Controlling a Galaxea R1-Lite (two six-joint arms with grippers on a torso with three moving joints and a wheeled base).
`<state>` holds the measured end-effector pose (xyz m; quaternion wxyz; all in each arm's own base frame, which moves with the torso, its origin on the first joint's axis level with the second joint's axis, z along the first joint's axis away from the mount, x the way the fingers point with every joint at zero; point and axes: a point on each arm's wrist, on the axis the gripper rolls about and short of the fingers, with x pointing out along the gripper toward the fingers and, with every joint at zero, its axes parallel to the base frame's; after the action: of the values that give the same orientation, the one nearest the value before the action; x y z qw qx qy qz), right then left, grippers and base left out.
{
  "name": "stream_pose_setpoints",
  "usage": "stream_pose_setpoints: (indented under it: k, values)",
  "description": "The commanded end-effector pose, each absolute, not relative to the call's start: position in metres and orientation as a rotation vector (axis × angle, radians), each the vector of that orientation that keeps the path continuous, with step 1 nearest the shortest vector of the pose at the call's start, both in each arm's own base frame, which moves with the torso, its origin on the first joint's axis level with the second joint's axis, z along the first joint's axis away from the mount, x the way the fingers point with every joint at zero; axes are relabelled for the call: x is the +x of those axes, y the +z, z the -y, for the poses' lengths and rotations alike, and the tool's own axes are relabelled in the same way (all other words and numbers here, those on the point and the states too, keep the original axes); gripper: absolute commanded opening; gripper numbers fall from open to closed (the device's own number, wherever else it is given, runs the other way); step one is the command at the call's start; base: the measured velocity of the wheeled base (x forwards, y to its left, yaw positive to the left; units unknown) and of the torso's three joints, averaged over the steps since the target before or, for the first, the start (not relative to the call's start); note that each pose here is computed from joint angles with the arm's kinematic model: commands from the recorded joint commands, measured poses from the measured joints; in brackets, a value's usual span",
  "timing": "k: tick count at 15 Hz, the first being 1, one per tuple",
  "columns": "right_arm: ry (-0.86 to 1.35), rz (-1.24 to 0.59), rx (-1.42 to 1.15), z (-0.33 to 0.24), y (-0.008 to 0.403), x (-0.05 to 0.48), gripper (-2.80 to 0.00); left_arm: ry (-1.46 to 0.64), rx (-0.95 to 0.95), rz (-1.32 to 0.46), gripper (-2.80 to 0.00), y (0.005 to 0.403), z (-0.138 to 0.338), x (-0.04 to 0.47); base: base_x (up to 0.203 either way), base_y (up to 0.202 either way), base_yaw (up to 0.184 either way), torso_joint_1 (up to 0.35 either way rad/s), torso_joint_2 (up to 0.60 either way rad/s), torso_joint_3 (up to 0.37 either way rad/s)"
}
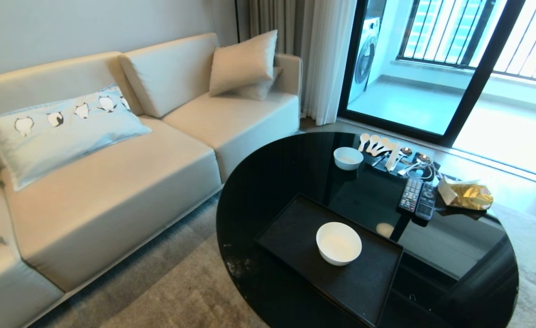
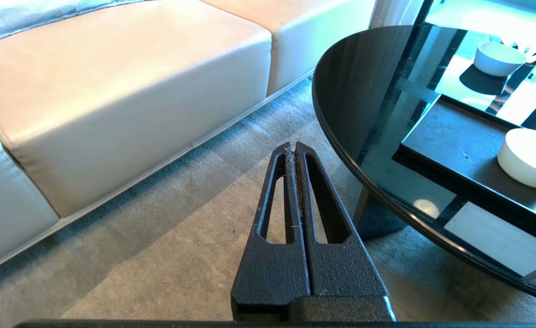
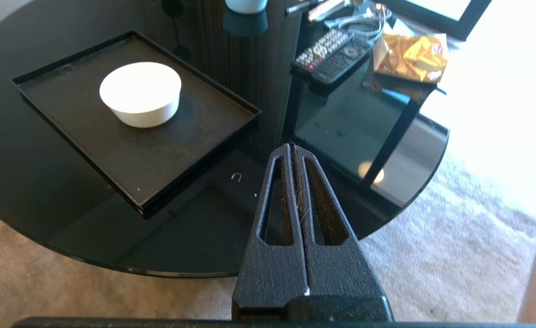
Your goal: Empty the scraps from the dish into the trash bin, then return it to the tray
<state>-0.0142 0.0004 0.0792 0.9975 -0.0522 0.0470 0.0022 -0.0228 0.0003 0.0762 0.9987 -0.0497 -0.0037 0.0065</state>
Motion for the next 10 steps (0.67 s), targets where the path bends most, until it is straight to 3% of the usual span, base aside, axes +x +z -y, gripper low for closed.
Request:
stream_pose_setpoints:
  k: [1, 10]
  values:
    - [0.017, -0.002, -0.123, -0.0007, 0.0752, -0.0228, -2.80, 0.013, -0.100, 0.008, -2.80, 0.0763, -0.0003, -0.0228, 0.000, 0.000, 0.000, 0.000, 0.00, 0.000]
    - [0.015, -0.002, -0.113, -0.0006, 0.0752, -0.0228, -2.80, 0.013, -0.100, 0.008, -2.80, 0.0763, -0.0003, -0.0228, 0.000, 0.000, 0.000, 0.000, 0.00, 0.000]
